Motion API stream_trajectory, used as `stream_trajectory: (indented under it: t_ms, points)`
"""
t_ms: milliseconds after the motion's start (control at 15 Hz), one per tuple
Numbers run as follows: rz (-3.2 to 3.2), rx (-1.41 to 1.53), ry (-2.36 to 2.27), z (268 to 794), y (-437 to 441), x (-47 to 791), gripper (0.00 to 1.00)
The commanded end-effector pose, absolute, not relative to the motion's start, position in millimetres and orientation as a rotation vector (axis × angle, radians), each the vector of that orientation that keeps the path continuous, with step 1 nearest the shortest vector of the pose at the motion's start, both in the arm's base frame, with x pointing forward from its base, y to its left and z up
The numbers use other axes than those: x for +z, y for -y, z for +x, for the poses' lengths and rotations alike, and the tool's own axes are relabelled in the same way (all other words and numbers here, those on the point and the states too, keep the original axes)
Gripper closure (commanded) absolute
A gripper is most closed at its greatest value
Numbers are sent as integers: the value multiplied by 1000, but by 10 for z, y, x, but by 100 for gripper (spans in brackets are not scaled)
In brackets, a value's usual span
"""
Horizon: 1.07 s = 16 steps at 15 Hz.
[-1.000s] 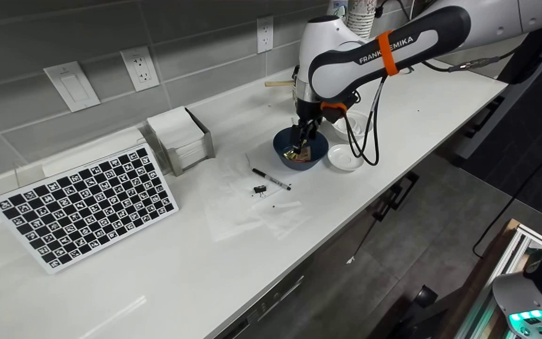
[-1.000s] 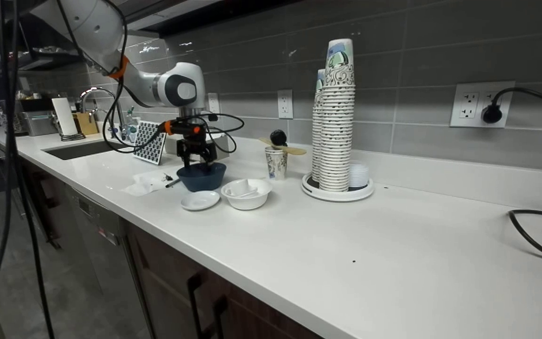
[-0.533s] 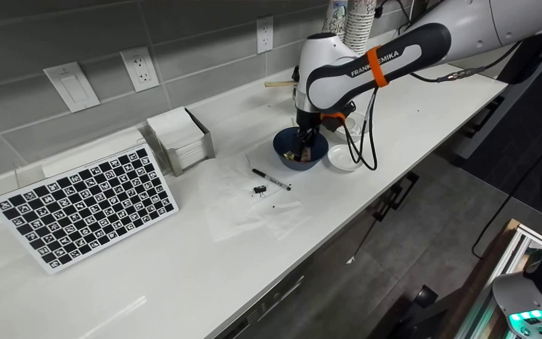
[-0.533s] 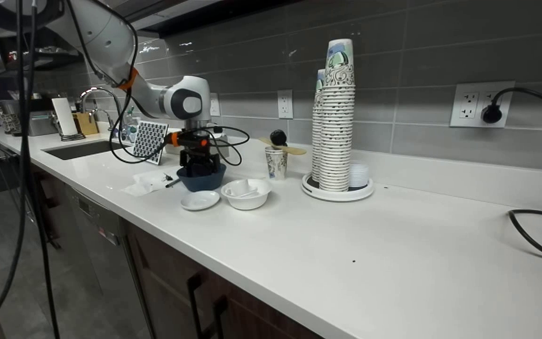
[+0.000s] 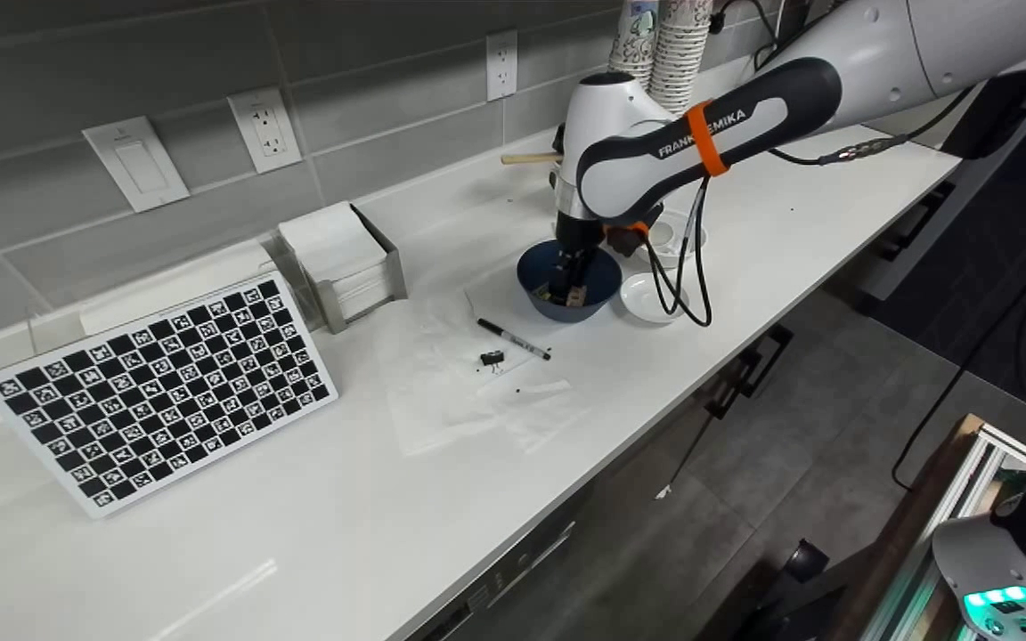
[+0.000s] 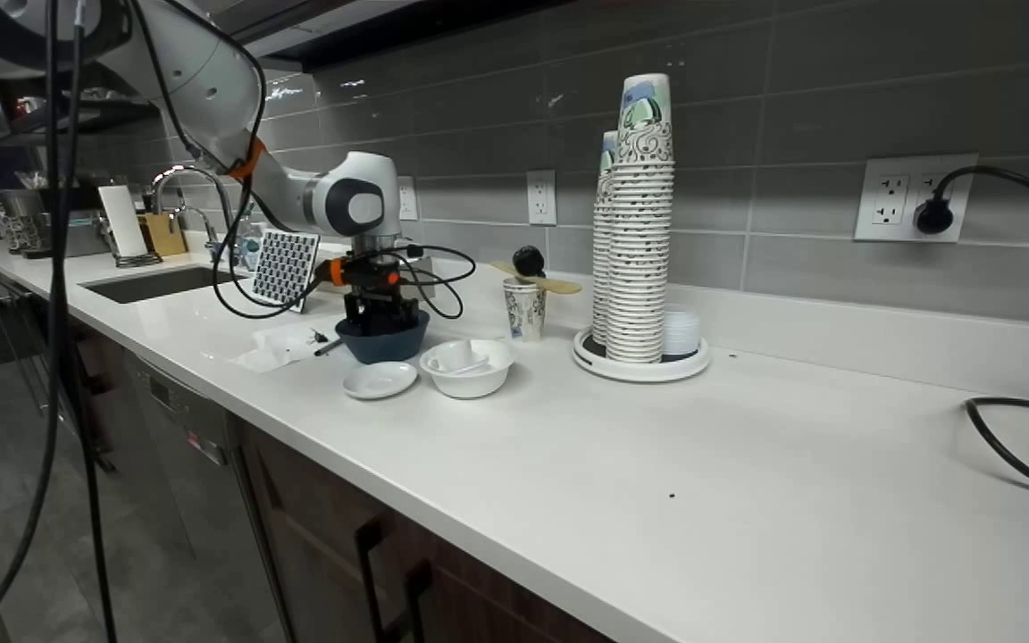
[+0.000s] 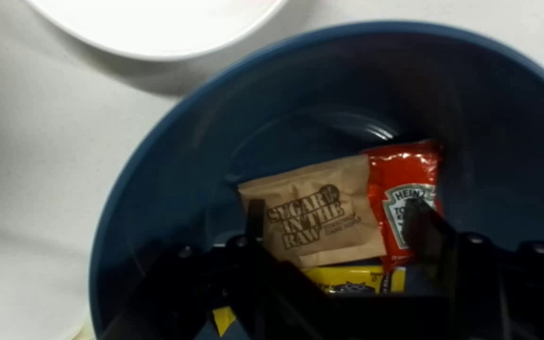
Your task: Move one sachet from the bowl to the plate
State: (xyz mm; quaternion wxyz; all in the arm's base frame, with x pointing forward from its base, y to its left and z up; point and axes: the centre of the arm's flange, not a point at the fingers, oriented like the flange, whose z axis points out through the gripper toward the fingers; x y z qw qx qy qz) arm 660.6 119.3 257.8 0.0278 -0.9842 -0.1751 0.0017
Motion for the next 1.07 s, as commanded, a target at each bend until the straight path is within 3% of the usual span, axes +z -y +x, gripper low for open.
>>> stream_trajectory:
  t_ms: [0, 400, 533, 1000]
  points:
    - [-3052, 34, 577, 6624, -1210, 2436, 54]
    - [-3053, 33, 553, 6607, -1240, 2567, 96]
    - [-3051, 44, 561, 6593, -1228, 2652, 100]
    - [-3021, 69, 607, 6505, -1134, 3056, 98]
